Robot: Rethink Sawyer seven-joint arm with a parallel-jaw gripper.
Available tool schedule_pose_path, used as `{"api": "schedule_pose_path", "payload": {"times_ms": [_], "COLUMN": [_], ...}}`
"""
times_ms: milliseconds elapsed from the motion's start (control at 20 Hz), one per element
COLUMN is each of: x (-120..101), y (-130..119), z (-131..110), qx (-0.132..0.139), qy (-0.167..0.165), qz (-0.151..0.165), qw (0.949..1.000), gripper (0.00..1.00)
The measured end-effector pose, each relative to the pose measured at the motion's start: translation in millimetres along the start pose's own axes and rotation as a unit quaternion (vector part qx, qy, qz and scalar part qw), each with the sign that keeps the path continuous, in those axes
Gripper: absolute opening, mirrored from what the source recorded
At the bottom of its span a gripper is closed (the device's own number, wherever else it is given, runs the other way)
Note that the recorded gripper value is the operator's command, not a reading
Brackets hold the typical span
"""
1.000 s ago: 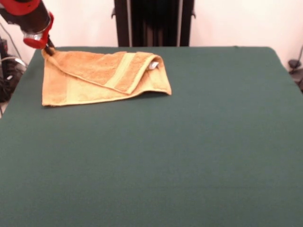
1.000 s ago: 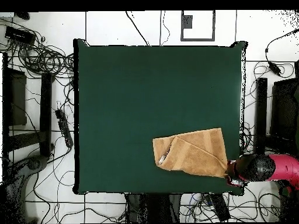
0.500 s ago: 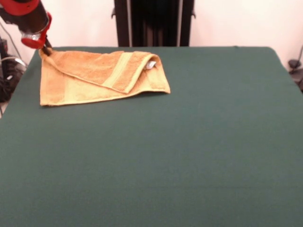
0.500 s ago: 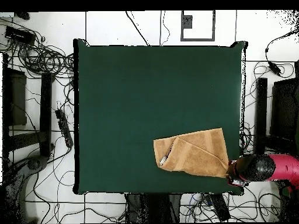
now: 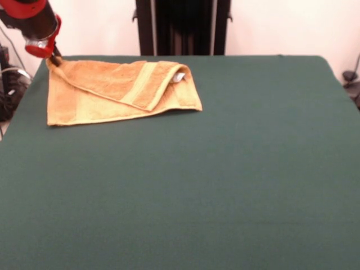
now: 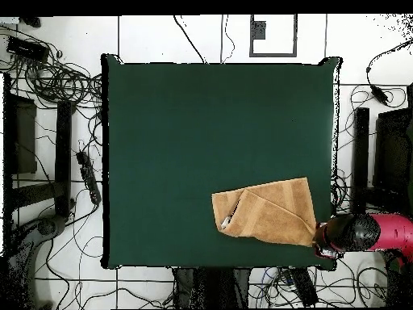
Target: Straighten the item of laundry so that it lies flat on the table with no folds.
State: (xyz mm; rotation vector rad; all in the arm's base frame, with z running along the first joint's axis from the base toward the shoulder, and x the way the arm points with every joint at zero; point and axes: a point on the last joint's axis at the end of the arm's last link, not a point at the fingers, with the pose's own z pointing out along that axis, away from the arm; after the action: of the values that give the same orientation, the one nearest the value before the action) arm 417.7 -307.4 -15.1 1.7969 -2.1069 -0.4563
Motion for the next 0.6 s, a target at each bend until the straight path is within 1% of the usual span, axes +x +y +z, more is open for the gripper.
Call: {"api": "schedule_pose_path", "payload": {"times_ms": [50,600], "x": [1.4,7.5], "y": [1.5,5.9], "z": [1.7,6.4], "qx": [-0.002,-0.008], "qy": [0.001,0.003], "qz": [0.001,0.007], "qw": [1.0000,0.9999], "gripper": [1.00,1.00]}}
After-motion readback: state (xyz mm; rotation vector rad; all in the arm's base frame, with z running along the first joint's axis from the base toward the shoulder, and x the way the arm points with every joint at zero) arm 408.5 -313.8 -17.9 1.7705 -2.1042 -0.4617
